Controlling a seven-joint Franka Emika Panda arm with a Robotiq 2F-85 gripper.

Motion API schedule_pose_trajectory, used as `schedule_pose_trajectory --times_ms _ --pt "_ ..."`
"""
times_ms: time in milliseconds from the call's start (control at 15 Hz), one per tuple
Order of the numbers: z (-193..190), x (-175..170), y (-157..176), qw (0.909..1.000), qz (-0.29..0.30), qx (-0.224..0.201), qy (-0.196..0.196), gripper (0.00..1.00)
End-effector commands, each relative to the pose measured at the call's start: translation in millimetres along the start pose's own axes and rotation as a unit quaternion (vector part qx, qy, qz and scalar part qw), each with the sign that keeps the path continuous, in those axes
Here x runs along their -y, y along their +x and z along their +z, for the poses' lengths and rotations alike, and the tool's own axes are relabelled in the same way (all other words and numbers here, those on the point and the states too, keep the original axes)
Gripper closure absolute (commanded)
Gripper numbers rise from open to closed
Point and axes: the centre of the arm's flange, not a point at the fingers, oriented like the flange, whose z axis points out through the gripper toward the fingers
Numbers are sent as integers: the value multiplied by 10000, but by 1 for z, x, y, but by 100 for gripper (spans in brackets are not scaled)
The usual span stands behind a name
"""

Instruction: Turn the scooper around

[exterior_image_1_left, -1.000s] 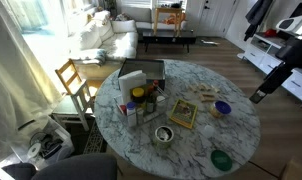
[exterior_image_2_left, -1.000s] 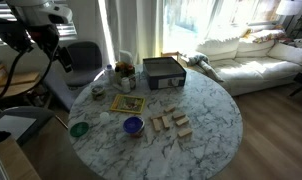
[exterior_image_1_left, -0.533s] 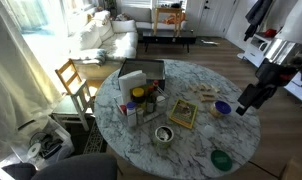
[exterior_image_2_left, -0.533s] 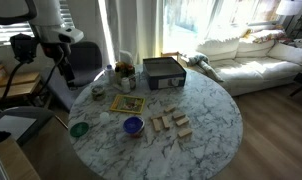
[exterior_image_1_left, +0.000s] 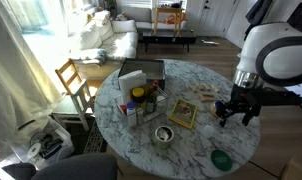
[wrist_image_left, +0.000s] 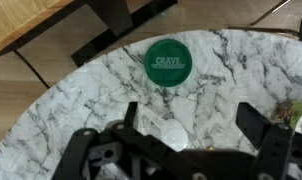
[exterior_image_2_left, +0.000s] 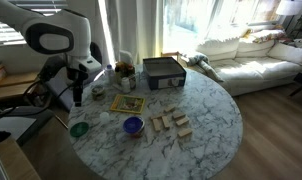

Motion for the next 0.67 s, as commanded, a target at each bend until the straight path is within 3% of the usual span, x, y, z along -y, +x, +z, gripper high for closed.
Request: schedule_pose_trajectory --times_ms 0,400,600 --pt "6 0 5 10000 50 57 -30 0" --pt "0 2 4 10000 16 -10 1 0" --pt "20 3 40 9945 1002 111 287 0"
